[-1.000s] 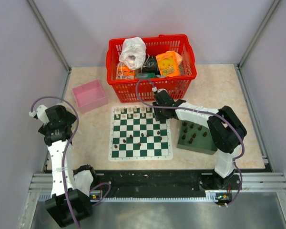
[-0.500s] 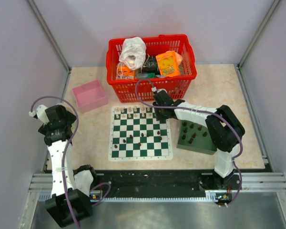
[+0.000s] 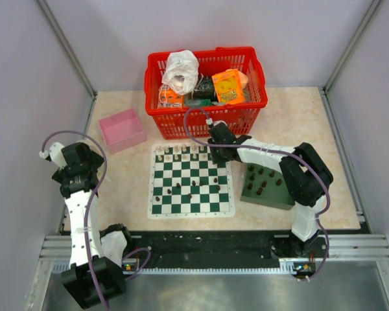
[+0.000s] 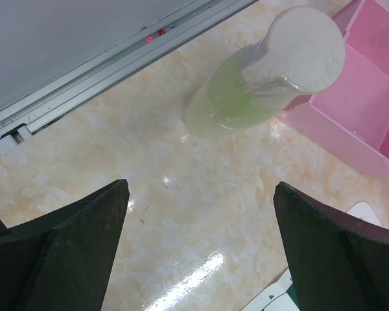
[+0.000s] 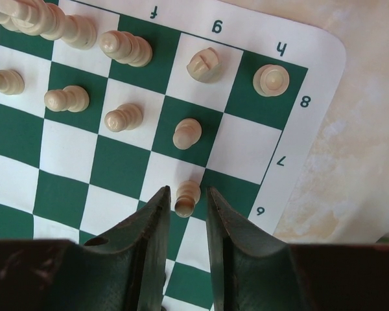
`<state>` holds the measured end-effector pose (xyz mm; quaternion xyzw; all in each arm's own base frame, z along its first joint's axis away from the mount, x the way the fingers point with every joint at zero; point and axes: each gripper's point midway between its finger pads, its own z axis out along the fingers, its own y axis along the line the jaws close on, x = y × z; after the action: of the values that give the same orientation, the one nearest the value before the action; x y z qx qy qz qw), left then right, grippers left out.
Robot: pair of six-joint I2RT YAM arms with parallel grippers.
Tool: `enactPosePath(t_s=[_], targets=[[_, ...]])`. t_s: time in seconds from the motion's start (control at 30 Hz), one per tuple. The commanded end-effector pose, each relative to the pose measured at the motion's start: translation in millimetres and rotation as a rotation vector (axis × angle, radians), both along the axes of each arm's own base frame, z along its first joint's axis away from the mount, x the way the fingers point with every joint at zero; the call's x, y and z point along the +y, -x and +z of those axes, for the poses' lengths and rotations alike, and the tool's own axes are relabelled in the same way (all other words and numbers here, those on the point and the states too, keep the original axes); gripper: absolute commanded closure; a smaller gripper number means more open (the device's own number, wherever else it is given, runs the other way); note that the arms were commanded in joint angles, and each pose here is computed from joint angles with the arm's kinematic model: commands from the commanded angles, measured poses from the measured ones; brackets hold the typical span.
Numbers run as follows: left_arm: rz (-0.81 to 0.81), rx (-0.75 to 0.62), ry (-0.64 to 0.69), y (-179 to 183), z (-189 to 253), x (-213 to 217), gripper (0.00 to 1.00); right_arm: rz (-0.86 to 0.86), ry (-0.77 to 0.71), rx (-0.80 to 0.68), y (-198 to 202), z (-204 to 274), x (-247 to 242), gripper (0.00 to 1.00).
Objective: Set up the chess pieces on the board
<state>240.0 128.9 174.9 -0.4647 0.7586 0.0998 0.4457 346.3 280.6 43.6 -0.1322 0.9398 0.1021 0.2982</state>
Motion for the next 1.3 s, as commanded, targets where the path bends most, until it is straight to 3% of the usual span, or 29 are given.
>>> enactPosePath(t_s=[0.0,0.4,0.77,1.07,1.13,1.27], targets=[[0.003,-0.045,-0.023,-5.8,12.3,4.4,0.01,-0.002,-0.036,-0.049,-12.3,22.9,5.7,0.71],[0.005,-0.046,-0.025,-5.5,13.1,4.6,0.01,0.014,-0.037,-0.026,-6.8,19.1,5.8,0.76],[0.002,-0.048,-0.026,-6.3,13.9,4.7,0.01,0.013,-0.036,-0.025,-4.4,22.0,4.5,0.73],[0.004,-0.045,-0.028,-6.7,14.0,5.4,0.01,0.011,-0.035,-0.041,-7.9,25.5,4.7,0.78],[0.003,-0.045,-0.027,-6.5,13.8,5.1,0.01,0.009,-0.041,-0.052,-10.1,29.1,5.9,0.85],[0.003,-0.044,-0.029,-6.7,14.1,5.3,0.01,-0.008,-0.036,-0.089,-14.2,40.7,2.7,0.87]])
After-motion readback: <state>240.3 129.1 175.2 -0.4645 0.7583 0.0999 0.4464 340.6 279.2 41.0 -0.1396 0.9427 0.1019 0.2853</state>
